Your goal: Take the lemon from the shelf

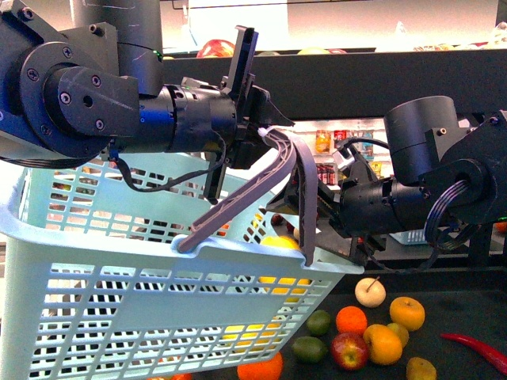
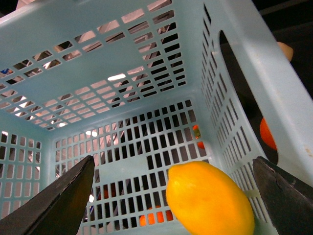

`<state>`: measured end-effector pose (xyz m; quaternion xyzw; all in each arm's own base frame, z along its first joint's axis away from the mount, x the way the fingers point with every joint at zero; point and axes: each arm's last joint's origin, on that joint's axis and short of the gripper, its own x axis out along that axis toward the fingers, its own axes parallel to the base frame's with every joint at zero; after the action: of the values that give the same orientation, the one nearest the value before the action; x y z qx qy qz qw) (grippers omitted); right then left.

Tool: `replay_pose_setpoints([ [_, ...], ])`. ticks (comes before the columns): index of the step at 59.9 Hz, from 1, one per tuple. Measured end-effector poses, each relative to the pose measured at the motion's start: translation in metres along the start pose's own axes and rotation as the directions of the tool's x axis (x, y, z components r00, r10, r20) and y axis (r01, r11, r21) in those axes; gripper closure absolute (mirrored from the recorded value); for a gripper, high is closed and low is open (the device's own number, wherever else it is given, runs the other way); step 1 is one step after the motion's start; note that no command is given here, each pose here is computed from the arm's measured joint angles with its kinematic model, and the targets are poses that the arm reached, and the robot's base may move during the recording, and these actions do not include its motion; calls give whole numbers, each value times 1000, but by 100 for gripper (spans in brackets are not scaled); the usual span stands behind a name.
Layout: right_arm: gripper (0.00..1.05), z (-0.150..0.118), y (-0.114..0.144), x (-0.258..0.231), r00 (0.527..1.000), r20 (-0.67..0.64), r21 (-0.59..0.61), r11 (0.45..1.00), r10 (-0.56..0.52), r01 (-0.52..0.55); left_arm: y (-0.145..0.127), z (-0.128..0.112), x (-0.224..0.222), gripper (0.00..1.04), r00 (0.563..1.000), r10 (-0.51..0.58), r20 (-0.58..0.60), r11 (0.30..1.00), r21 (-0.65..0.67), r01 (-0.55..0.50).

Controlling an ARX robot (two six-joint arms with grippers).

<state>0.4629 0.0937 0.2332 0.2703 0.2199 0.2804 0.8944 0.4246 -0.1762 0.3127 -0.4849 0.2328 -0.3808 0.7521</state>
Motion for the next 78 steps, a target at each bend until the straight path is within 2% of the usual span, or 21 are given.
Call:
replay_pose_setpoints([
  [10, 7, 11, -12, -9, 995, 67, -38, 996, -72, 75, 0, 0, 0, 97, 1000, 1, 2, 1000, -1, -1],
  [18, 7, 29, -17, -34, 968, 192, -147, 971, -159, 189, 0, 0, 0, 97, 1000, 1, 1, 1000, -1, -1],
  [27, 7, 47, 4, -89, 873, 429, -322, 863, -233, 389, 0, 0, 0, 97, 1000, 1, 1, 1000, -2, -1],
  [30, 7, 47, 22, -121, 814, 534, -392, 785, -230, 479, 0, 0, 0, 97, 1000, 0, 0, 1000, -1, 0],
  [33, 7, 40, 34, -142, 775, 589, -418, 734, -230, 535, 0, 0, 0, 97, 1000, 0, 0, 1000, -2, 0],
  [39, 7, 18, 46, -175, 728, 637, -428, 671, -251, 606, 0, 0, 0, 97, 1000, 0, 0, 1000, -2, 0],
  [43, 7, -1, 47, -194, 717, 635, -417, 653, -289, 633, 0, 0, 0, 97, 1000, 1, 1, 1000, -2, -1],
  [50, 7, -50, 42, -237, 670, 610, -360, 606, -423, 710, 0, 0, 0, 97, 1000, 1, 2, 1000, -2, -1],
  [57, 8, -75, 46, -268, 647, 597, -328, 592, -474, 736, 0, 0, 0, 97, 1000, 0, 0, 1000, -2, 0],
  [62, 20, -96, 50, -289, 726, 541, -366, 659, -424, 657, 0, 0, 0, 97, 1000, 0, 0, 1000, -2, 0],
  [65, 29, -111, 50, -295, 745, 533, -373, 679, -402, 633, 0, 0, 0, 97, 1000, 0, 0, 1000, -2, 0],
  [71, 44, -126, 50, -301, 744, 549, -373, 685, -381, 626, 0, 0, 0, 97, 1000, 1, 2, 1000, -1, -1],
  [75, 56, -135, 50, -300, 725, 563, -355, 675, -397, 646, 0, 0, 0, 97, 1000, 0, 0, 1000, -2, 0],
  [78, 65, -145, 49, -297, 736, 550, -361, 682, -395, 636, 0, 0, 0, 97, 1000, 0, 0, 1000, -2, 0],
])
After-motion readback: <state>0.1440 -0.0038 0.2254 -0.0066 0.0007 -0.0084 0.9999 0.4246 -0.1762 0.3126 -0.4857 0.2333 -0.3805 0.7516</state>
